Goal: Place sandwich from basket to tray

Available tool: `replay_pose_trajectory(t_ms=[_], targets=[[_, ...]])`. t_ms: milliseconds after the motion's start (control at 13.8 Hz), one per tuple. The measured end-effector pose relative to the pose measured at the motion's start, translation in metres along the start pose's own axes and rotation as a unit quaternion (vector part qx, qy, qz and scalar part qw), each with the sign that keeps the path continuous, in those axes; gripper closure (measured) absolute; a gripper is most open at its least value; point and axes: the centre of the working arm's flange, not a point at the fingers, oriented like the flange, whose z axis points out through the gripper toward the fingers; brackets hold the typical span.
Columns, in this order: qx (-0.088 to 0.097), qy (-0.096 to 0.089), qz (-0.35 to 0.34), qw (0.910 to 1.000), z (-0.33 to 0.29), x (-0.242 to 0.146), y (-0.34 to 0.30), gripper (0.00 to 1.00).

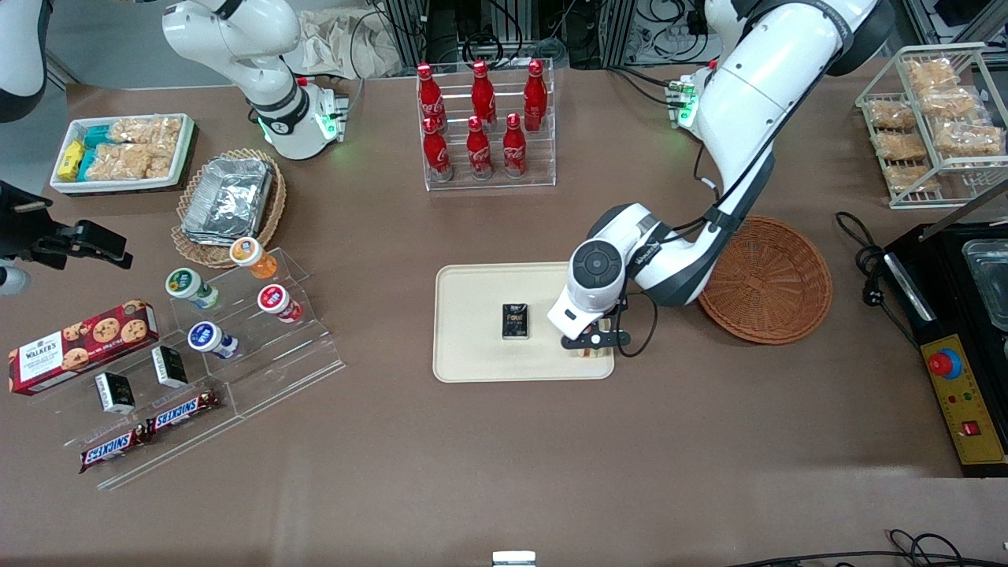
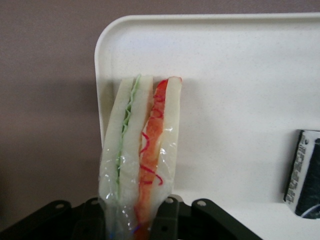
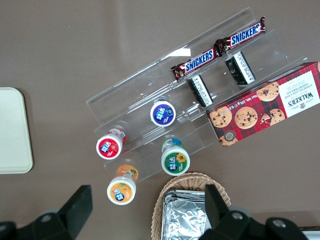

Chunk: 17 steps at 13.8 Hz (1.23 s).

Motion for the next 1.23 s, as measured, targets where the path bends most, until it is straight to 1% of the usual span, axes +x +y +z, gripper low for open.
replay_pose_trajectory(t_ms=[145, 217, 507, 652, 797, 942, 1087, 1159, 1232], targets=[[-0.001, 0.0, -0.008, 1.0, 0.001, 0.0, 0.0, 0.51], [-0.001, 0.0, -0.013, 0.9999, 0.0, 0.001, 0.0, 0.4], [0.0, 0.003, -0.02, 0.9998, -0.002, 0.002, 0.001, 0.01], [-0.003, 0.008, -0.035, 0.9993, -0.009, 0.005, 0.001, 0.0], [-0.005, 0.02, -0.075, 0.997, -0.032, 0.011, -0.001, 0.0], [-0.005, 0.043, -0.11, 0.993, -0.077, 0.014, -0.007, 0.0], [0.008, 0.059, -0.148, 0.9872, -0.133, 0.015, -0.028, 0.0], [0.009, 0.065, -0.166, 0.9839, -0.162, 0.015, -0.041, 0.0], [0.003, 0.069, -0.186, 0.9802, -0.191, 0.016, -0.056, 0.0]])
